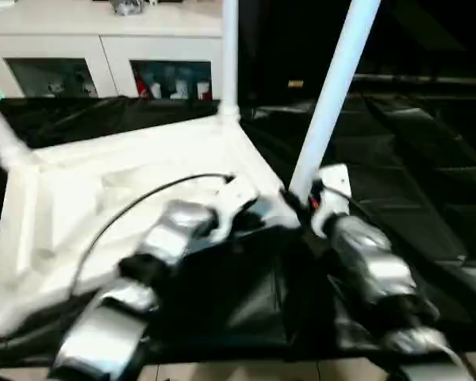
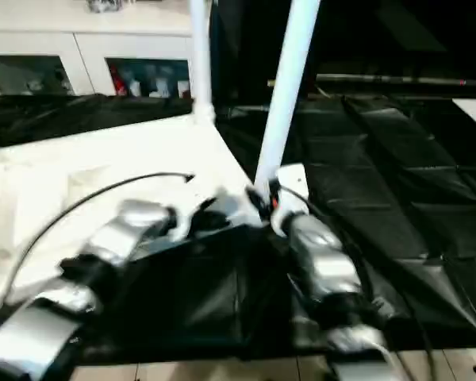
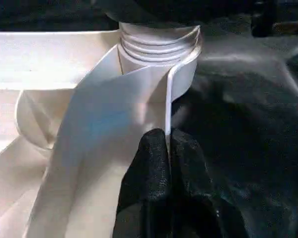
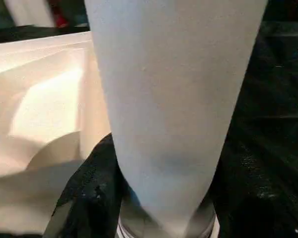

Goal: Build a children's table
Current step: Rotate leg to tighten

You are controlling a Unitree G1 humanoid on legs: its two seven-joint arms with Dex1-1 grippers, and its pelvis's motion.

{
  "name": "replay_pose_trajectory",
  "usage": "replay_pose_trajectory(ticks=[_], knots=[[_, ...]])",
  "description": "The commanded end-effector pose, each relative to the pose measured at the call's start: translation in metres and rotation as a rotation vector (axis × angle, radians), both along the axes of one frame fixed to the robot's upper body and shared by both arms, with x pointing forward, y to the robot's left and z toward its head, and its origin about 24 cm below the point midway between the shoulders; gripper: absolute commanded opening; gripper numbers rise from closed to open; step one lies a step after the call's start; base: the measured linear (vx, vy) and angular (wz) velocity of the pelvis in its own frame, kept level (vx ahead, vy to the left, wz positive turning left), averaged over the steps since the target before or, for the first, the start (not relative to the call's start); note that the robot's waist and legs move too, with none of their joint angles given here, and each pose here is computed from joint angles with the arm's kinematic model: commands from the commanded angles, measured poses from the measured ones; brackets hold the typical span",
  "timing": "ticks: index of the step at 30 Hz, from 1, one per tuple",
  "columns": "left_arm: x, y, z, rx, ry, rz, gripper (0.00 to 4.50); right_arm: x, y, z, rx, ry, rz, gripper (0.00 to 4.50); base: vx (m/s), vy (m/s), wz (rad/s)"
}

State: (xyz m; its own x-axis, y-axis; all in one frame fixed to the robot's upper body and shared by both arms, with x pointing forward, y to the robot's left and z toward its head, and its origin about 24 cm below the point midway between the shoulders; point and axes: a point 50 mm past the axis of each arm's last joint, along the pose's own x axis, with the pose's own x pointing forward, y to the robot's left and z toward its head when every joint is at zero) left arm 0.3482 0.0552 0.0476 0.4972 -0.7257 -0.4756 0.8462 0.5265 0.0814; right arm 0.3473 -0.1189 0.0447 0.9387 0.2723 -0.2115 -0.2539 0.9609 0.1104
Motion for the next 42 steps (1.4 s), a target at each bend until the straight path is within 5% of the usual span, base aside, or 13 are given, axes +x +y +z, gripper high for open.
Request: replay_pose_trajectory(ticks=[1, 8, 11, 18, 25, 34, 42], knots=[[0.003, -0.012, 0.006, -0.061, -0.029, 0.059, 0.0, -0.011, 0.028, -0.027, 0.066, 0.139, 0.052, 2.0, 0.0, 0.0, 0.0], [0.001, -0.008, 0.003, -0.058, -0.031, 0.003, 0.0, -0.005, 0.037, -0.012, 0.09, 0.047, 0.141, 2.0, 0.0, 0.0, 0.0], [-0.001, -0.003, 0.003, -0.064, -0.023, -0.037, 0.0, -0.004, 0.033, -0.004, 0.102, -0.004, 0.206, 2.69, 0.0, 0.0, 0.0], [-0.006, 0.015, 0.006, -0.099, -0.009, -0.152, 0.0, -0.014, 0.014, 0.006, 0.047, -0.011, 0.47, 3.23, 0.0, 0.0, 0.0], [-0.017, 0.031, 0.012, -0.163, 0.047, -0.291, 0.0, -0.038, -0.01, 0.006, -0.039, 0.042, 0.71, 3.23, 0.0, 0.0, 0.0], [-0.032, 0.047, 0.013, -0.157, 0.1, -0.399, 0.0, -0.049, -0.017, 0.009, -0.065, 0.048, 0.793, 3.23, 0.0, 0.0, 0.0], [-0.034, 0.053, 0.012, -0.147, 0.11, -0.384, 0.0, -0.054, -0.014, 0.008, -0.054, 0.064, 0.846, 2.53, 0.0, 0.0, 0.0]])
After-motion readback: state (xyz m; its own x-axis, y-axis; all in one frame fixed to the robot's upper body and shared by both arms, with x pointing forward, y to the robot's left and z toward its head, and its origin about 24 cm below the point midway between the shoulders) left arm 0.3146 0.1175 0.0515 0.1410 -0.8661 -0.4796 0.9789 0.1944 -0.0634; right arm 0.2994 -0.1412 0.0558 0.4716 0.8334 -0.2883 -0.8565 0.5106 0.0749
